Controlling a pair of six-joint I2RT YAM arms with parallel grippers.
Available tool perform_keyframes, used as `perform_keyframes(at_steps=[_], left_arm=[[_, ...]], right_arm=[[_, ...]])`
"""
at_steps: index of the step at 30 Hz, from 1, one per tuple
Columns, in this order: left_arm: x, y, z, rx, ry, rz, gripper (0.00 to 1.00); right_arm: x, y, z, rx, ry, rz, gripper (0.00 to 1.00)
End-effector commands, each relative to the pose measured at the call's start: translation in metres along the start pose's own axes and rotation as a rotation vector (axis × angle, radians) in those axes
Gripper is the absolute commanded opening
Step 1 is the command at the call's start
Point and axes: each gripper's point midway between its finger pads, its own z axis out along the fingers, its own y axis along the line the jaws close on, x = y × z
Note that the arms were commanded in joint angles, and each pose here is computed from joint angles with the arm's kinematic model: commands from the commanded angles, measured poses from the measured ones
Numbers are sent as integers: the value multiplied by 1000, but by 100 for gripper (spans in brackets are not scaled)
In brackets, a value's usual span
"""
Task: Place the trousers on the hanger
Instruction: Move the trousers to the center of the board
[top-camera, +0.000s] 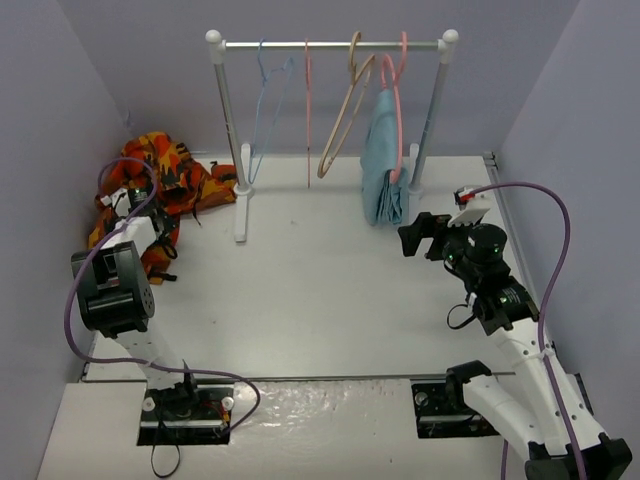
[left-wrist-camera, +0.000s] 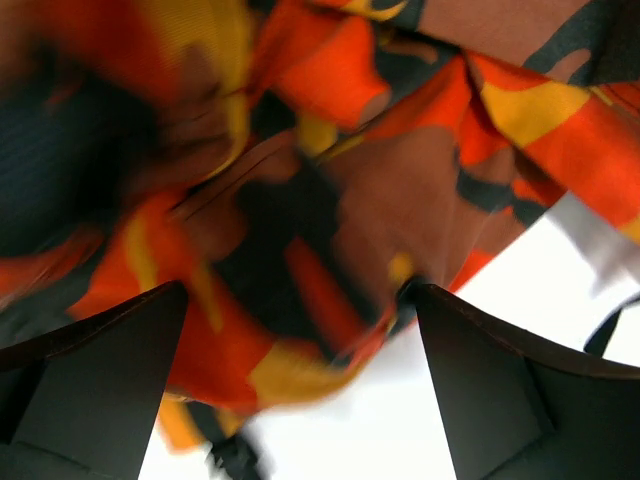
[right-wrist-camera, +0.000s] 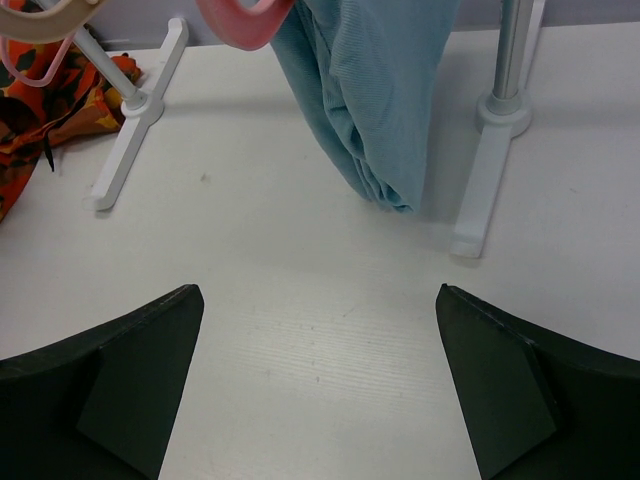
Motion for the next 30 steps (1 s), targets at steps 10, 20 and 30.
perform_keyframes(at_steps=[10,20,30], left_arm=[[24,-29,13,128,239,-33,0],[25,-88,-196,553,232,-143,0],[152,-169,-377,1016,312,-82,29]], right_arm=[[-23,11,8,-54,-45,-33,100],[-38,18,19,-56,-19,16,100],[-40,20,38,-53,19,57,100]])
